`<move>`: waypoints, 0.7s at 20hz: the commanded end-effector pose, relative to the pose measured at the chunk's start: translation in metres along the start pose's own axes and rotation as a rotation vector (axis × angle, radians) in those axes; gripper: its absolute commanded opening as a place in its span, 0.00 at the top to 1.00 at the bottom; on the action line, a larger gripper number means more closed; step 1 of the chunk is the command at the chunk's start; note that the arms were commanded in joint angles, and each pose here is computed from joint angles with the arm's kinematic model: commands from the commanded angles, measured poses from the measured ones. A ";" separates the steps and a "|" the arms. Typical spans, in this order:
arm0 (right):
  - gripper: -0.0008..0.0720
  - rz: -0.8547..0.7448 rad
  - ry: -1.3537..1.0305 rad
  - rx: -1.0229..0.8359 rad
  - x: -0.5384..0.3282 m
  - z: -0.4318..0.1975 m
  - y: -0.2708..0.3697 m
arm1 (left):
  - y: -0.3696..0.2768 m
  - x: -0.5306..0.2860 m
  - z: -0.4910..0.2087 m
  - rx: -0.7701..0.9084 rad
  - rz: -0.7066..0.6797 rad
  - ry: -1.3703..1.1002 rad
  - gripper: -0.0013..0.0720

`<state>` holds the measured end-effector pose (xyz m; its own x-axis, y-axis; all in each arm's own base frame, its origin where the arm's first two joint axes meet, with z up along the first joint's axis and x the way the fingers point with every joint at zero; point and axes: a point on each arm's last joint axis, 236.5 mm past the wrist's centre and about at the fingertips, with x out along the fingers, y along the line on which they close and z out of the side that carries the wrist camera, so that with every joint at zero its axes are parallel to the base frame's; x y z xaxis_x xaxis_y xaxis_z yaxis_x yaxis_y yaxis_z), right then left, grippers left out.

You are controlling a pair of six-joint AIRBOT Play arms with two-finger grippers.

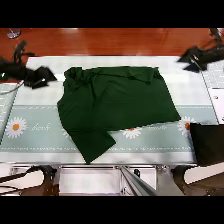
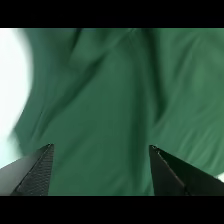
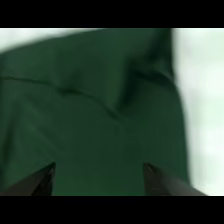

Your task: Fold the shirts.

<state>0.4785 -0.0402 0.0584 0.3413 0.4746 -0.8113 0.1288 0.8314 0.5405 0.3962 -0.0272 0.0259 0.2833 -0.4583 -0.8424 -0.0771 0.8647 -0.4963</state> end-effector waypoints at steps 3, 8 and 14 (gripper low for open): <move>0.12 -0.147 -0.050 0.219 -0.036 -0.085 -0.095 | 0.039 0.026 -0.133 -0.287 -0.105 0.135 0.03; 0.12 0.091 -0.106 0.265 -0.017 -0.131 -0.047 | 0.030 0.051 -0.180 -0.442 -0.235 0.104 0.03; 0.12 0.097 -0.011 0.260 0.014 -0.172 -0.039 | 0.026 0.082 -0.184 -0.437 -0.211 0.046 0.03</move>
<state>0.3284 -0.0315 -0.0007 0.3892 0.5214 -0.7594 0.3289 0.6913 0.6433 0.2334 -0.0720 -0.0851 0.2342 -0.6508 -0.7222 -0.4240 0.6001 -0.6783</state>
